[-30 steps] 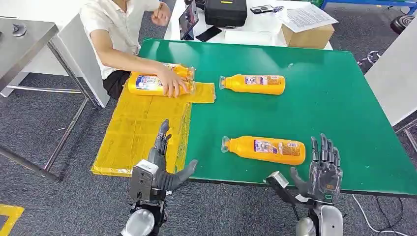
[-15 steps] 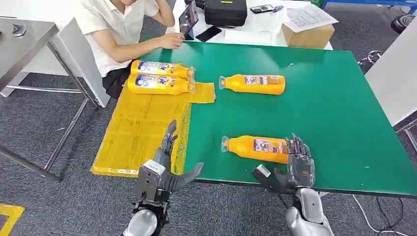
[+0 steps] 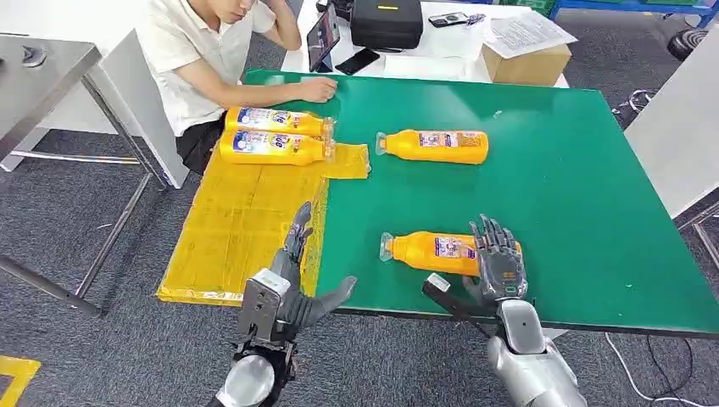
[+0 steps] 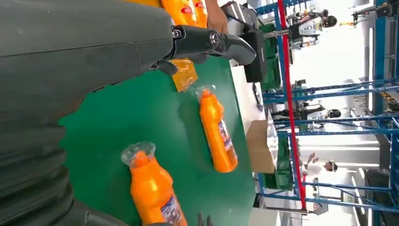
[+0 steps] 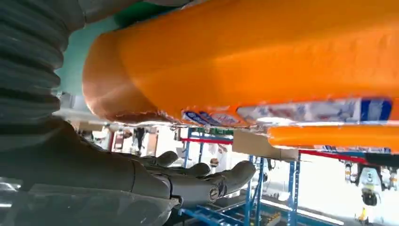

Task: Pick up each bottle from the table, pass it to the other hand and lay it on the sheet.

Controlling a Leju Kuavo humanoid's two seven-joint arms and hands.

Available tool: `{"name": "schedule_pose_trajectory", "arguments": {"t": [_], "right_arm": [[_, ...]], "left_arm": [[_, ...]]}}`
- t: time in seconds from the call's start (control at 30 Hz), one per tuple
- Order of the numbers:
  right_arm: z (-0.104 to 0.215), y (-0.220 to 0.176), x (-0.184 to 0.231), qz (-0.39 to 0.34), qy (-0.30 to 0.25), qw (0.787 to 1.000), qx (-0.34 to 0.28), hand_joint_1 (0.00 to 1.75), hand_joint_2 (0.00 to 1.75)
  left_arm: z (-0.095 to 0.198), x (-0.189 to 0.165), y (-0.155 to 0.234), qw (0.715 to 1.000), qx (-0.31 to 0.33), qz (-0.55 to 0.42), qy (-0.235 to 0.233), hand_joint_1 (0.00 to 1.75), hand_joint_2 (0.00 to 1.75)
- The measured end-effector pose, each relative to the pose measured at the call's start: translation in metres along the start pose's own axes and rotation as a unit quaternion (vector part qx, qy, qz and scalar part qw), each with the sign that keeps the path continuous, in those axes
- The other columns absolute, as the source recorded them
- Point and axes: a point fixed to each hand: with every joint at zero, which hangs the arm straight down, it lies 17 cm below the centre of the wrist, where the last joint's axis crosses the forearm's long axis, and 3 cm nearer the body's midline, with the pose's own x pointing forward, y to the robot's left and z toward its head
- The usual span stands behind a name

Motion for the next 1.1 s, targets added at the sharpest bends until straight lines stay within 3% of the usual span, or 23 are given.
{"name": "schedule_pose_trajectory", "arguments": {"t": [0.2,0.47,0.5,0.53,0.73,0.8,0.87,1.1], "right_arm": [[-0.012,0.018,-0.026,0.023,0.058,0.995,0.077,0.0,1.75],[-0.016,0.019,-0.03,0.031,0.059,0.994,0.09,0.02,1.75],[-0.016,0.02,-0.031,0.029,0.06,0.993,0.093,1.34,1.75],[-0.016,0.021,-0.032,0.024,0.064,0.993,0.098,1.75,1.75],[-0.016,0.025,-0.033,0.019,0.066,0.991,0.111,1.75,1.75],[-0.016,0.039,-0.036,-0.035,0.036,0.983,0.177,1.75,1.75],[-0.016,0.041,-0.032,-0.11,0.011,0.973,0.204,1.75,1.75],[-0.011,0.03,-0.03,-0.255,-0.023,0.94,0.223,1.75,1.75]], "left_arm": [[0.001,-0.004,0.0,1.0,-0.001,-0.01,0.009,0.0,1.75],[0.003,-0.005,-0.001,1.0,-0.002,-0.01,0.012,0.0,1.75],[0.003,-0.005,-0.001,1.0,-0.003,-0.01,0.013,0.0,1.75],[0.003,-0.006,-0.002,1.0,-0.005,-0.009,0.015,0.0,1.75],[0.004,-0.006,-0.004,1.0,-0.009,-0.01,0.017,0.0,1.75],[0.008,-0.01,-0.018,0.999,-0.037,-0.007,0.029,0.0,1.75],[0.009,-0.01,-0.023,0.998,-0.047,-0.005,0.031,0.0,1.75],[0.009,-0.008,-0.033,0.997,-0.067,0.008,0.031,0.0,1.75]]}}
